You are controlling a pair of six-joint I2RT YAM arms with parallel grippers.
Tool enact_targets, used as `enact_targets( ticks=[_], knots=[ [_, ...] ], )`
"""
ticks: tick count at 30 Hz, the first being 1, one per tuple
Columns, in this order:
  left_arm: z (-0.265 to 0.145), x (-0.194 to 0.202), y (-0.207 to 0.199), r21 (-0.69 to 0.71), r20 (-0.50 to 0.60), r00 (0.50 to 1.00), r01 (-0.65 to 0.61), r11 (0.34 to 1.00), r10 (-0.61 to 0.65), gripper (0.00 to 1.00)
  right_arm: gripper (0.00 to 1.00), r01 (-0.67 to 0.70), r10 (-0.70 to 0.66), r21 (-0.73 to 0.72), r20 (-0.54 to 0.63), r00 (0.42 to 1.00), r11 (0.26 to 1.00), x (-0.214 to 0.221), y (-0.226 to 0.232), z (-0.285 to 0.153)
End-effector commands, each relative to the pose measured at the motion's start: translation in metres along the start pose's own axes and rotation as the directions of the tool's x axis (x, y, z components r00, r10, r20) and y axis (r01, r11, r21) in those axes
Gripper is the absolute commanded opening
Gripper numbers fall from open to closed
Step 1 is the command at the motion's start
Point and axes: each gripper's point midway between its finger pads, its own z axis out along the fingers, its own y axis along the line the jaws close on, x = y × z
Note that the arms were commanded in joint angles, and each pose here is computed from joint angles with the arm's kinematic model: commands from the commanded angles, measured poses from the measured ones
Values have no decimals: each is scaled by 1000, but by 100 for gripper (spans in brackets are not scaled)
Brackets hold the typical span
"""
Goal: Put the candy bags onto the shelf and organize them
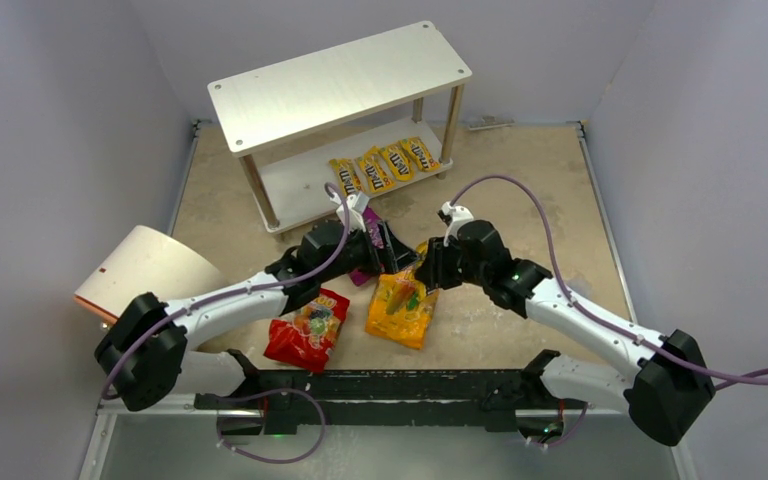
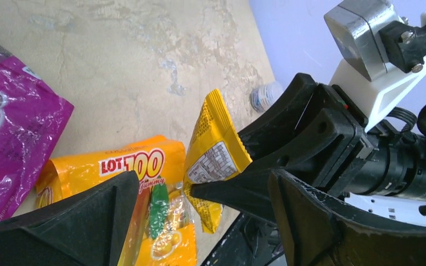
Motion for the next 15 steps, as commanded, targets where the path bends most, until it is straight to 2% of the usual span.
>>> enact_targets(
  ticks=[1, 12, 15],
  knots=[
    [2, -31, -23, 19, 125, 991, -53, 998, 50, 90, 37, 31, -29, -26, 74, 997, 999, -26, 14, -6],
    [28, -16, -5, -73, 66, 996, -47, 996, 52, 62, 37, 38, -32, -60, 97, 995, 997, -32, 24, -10],
    [32, -8, -3, -75, 30, 999, -42, 996, 44, 61, 37, 39, -32, -65, 106, 994, 997, -35, 26, -10]
  ],
)
